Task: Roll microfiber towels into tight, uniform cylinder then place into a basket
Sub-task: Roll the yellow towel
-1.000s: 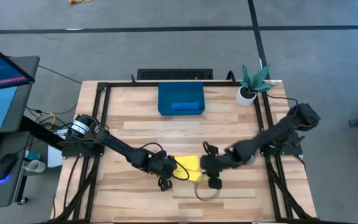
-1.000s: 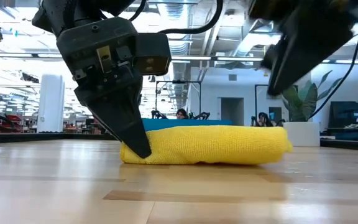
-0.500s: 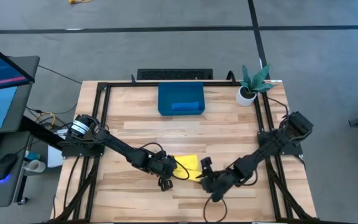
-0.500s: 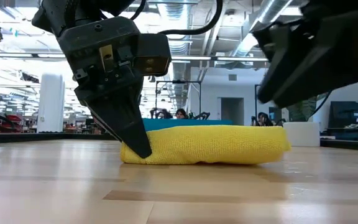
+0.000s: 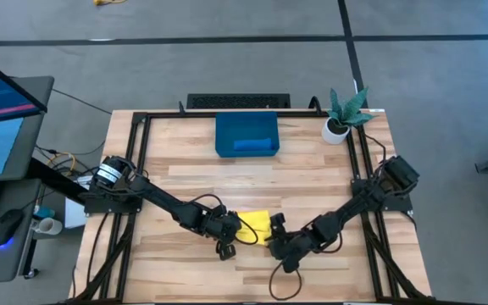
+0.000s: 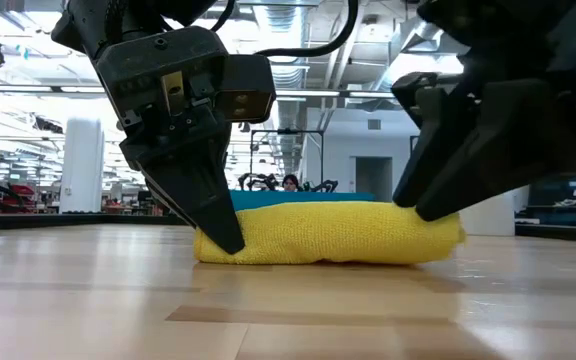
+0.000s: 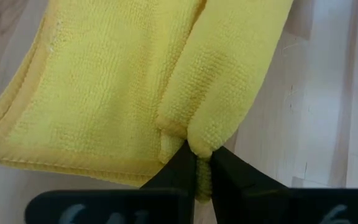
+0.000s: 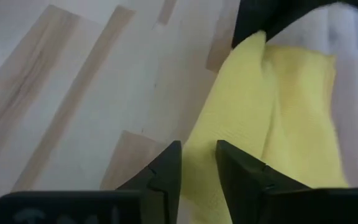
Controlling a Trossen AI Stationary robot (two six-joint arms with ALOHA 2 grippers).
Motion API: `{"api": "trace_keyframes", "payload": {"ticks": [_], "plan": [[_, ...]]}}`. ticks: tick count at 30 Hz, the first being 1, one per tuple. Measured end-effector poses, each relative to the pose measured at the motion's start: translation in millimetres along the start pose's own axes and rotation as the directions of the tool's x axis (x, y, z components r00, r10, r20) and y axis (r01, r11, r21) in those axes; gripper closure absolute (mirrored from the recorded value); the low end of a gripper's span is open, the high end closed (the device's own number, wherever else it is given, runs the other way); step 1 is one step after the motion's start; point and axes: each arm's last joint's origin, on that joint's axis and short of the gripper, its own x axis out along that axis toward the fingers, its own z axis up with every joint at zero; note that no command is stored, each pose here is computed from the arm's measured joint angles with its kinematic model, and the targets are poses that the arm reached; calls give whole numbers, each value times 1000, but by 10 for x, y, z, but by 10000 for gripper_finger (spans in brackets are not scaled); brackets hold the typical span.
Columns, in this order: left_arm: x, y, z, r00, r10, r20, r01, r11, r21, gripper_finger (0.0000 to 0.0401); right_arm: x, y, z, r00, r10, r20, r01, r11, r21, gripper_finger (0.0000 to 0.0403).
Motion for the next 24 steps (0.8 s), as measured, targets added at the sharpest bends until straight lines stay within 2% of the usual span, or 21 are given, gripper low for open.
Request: {"api": "trace_keyframes", "payload": {"ticks": [5, 9, 12, 18, 24], "plan": [[0, 0, 0, 1000, 0, 0, 0, 1000, 0, 384, 23, -49, -17, 999, 33, -22, -31, 998, 62, 240], [0, 1, 1, 1000, 0, 0, 0, 1000, 0, 384, 30, -69, -18, 999, 30, -24, -28, 997, 68, 192], [0, 1, 1, 1000, 0, 0, 0, 1000, 0, 384, 85, -92, -35, 999, 32, -32, -30, 997, 77, 173], [-2, -10, 5, 1000, -2, 1, 1, 999, 33, 384, 256, -135, -123, 996, 53, -74, -46, 995, 94, 181], [-3, -8, 3, 1000, 2, -4, -2, 999, 34, 384, 248, -215, -129, 993, 66, -95, -56, 993, 106, 205]]}}
